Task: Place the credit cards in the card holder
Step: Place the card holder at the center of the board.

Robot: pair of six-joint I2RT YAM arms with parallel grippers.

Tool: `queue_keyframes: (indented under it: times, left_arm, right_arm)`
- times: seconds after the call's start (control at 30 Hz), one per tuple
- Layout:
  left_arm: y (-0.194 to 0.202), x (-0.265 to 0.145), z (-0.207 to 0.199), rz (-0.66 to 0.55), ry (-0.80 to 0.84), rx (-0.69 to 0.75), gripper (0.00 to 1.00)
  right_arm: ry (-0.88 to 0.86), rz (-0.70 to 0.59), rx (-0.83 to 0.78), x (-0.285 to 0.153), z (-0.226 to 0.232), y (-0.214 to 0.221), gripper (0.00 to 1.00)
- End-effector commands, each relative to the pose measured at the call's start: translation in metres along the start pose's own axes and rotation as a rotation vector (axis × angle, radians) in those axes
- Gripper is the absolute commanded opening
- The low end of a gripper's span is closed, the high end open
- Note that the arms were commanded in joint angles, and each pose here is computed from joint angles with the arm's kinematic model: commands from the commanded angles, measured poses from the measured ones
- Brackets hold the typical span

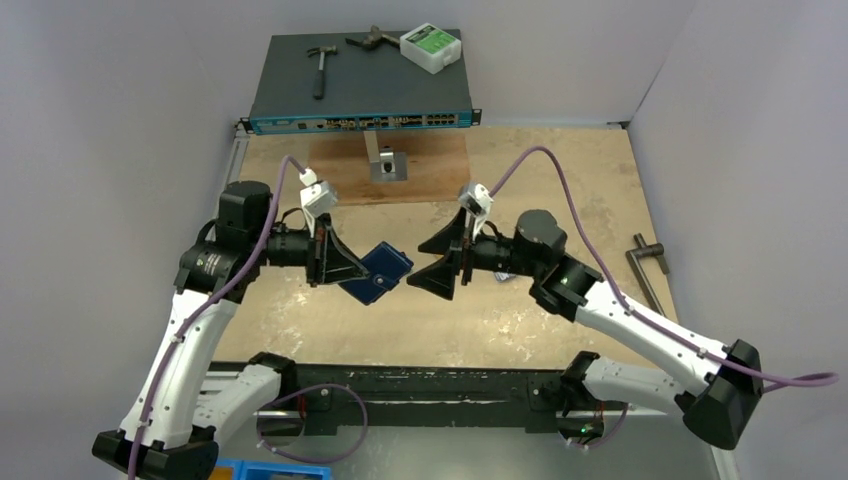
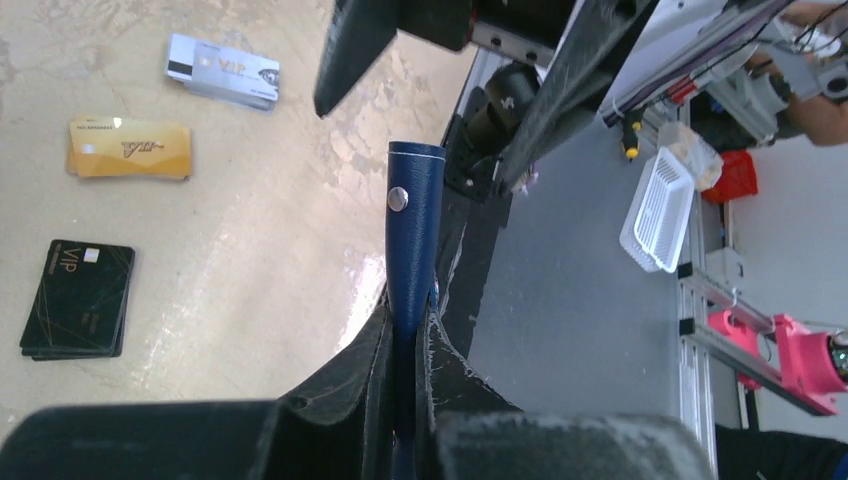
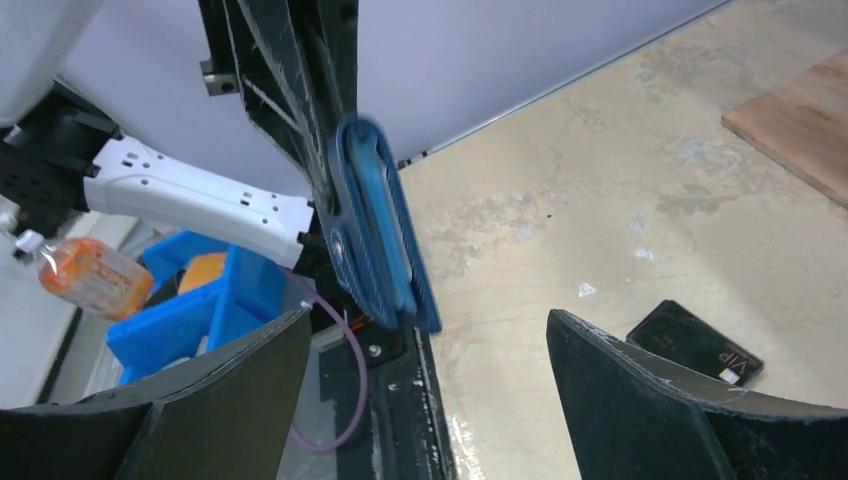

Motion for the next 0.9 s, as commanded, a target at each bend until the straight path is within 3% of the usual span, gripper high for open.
queue_keyframes:
  times: [0.0, 0.27, 0.5, 0.73, 0.8, 0.87]
  left_arm:
    - [-0.019, 0.005, 0.004, -0.106, -0.024, -0.122, 0.00]
    - [-0.021, 0.009, 0.008, -0.149, -0.070, -0.264, 0.00]
    - [-0.026, 0.008, 0.007, -0.190, -0.100, -0.282, 0.00]
    - [-0.028, 0.008, 0.010, -0.212, -0.140, -0.289, 0.00]
    - [-0.028, 0.009, 0.011, -0.211, -0.146, -0.295, 0.00]
    - [-0.026, 0.010, 0.013, -0.206, -0.163, -0.304, 0.00]
  right_arm:
    - [-0.123, -0.261, 0.073, -0.011, 0.018, -0.008, 0.89]
    - [-0.268, -0.395, 0.182, 0.001, 0.019, -0.012, 0.91]
    - [-0.285, -0.416, 0.228, 0.014, 0.016, -0.012, 0.87]
    - [-0.266, -0.416, 0.293, 0.018, 0.008, 0.000, 0.73]
    - [-0.268, -0.427, 0.316, 0.019, 0.006, 0.002, 0.66]
    - [-0.269, -0.432, 0.324, 0.021, 0.005, 0.001, 0.51]
Point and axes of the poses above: each gripper's point midway between its finger pads, its own x axis out along the fingers, its own z axis along the line the jaws close on, y = z × x, the point moved 9 cm from there along -x, back along the fingers, and after that the axes turned 11 degrees about x, right-handed, at the moved point
